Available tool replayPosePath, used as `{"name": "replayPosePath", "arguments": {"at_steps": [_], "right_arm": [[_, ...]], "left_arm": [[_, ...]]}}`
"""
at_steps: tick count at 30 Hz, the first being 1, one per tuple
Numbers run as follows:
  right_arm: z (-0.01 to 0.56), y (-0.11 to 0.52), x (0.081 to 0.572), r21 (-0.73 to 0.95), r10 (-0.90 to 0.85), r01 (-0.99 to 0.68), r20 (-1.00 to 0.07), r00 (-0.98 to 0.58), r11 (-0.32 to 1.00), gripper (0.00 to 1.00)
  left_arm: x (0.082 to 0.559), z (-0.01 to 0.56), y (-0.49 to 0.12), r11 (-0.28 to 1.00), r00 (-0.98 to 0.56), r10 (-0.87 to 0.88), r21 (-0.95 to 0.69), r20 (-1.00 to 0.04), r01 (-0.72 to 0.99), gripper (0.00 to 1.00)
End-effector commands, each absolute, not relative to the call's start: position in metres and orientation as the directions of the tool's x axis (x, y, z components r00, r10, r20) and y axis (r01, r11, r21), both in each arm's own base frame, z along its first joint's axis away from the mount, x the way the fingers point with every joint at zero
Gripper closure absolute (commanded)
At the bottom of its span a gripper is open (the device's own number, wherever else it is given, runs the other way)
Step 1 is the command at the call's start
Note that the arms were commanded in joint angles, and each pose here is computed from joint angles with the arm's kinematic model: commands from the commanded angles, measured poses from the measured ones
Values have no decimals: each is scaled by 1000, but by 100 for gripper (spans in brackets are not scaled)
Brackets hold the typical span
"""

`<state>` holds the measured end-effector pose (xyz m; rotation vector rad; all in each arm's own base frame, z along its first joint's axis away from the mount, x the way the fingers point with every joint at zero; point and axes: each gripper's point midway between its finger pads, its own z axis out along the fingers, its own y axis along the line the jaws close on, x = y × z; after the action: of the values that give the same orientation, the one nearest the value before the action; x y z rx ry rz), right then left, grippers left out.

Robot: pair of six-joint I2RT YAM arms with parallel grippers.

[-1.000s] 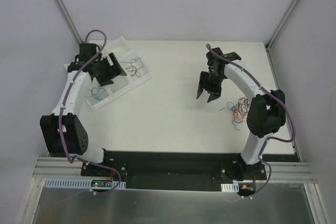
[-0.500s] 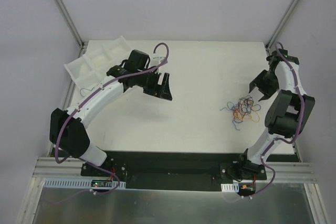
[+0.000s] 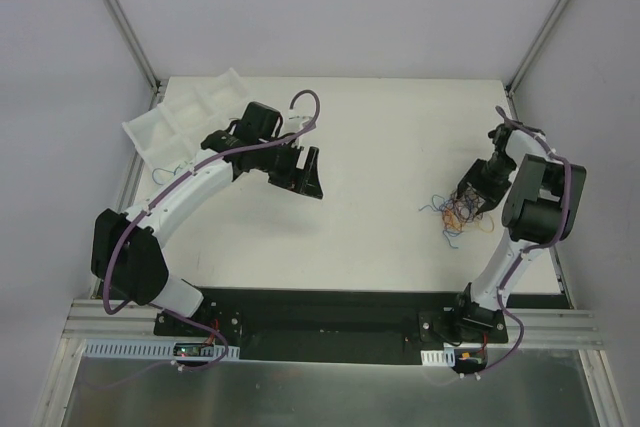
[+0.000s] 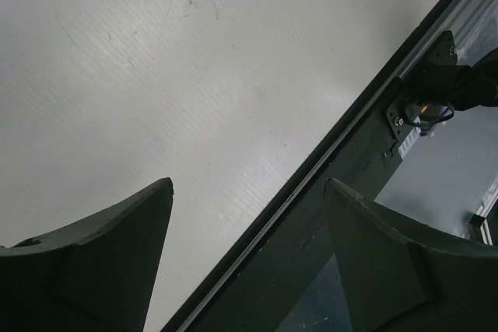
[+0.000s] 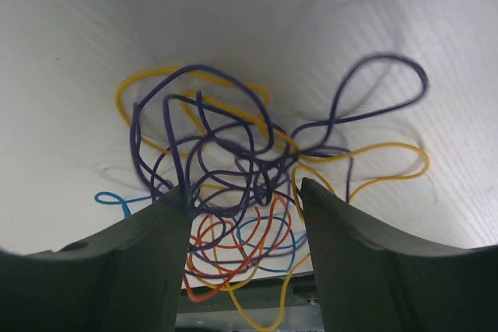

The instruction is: Untangle the cables

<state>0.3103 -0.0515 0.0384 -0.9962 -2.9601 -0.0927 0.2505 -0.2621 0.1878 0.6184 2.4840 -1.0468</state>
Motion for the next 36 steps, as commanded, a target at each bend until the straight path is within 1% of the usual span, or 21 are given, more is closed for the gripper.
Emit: {"name": "replayPosePath", "arguments": {"at_steps": [1, 8, 13, 15, 19, 21, 23, 27, 30, 34, 36], "right_arm": [[32, -22, 303, 132, 567, 572, 77, -820, 810, 40], [28, 62, 286, 216, 431, 450, 131, -893, 867, 41], [38, 142, 264, 270, 265, 298, 151, -952, 916, 41], [45, 172, 252, 289, 200, 236, 147, -969, 928, 41], [75, 220, 238, 356, 51, 74, 71, -996, 932, 41], [88, 225, 234, 366, 6, 16, 28, -1000, 930, 40], [97, 216, 235, 363, 11, 11, 1, -1000, 932, 40], [103, 190, 242, 345, 53, 36, -40, -998, 938, 39], [99, 181, 237, 343, 42, 31, -25, -999, 939, 39], [92, 192, 224, 410, -23, -20, 2, -1000, 912, 40], [91, 194, 221, 431, -49, -46, -4, -999, 901, 40]], "left_arm": [[245, 197, -260, 602, -806, 263, -563, -531, 567, 23], [246, 193, -263, 599, -819, 267, -578, -508, 554, 22], [252, 196, -266, 599, -823, 260, -584, -504, 547, 23], [254, 195, -266, 611, -828, 254, -580, -500, 538, 23], [257, 189, -266, 635, -846, 242, -582, -475, 508, 23], [258, 186, -268, 638, -862, 235, -597, -450, 486, 24], [258, 182, -271, 635, -877, 230, -618, -422, 464, 26], [257, 170, -284, 611, -919, 229, -688, -320, 391, 32], [255, 157, -296, 590, -941, 244, -734, -235, 336, 39], [253, 139, -316, 560, -922, 322, -741, -217, 370, 44], [253, 126, -324, 555, -917, 349, -745, -194, 369, 46]]}}
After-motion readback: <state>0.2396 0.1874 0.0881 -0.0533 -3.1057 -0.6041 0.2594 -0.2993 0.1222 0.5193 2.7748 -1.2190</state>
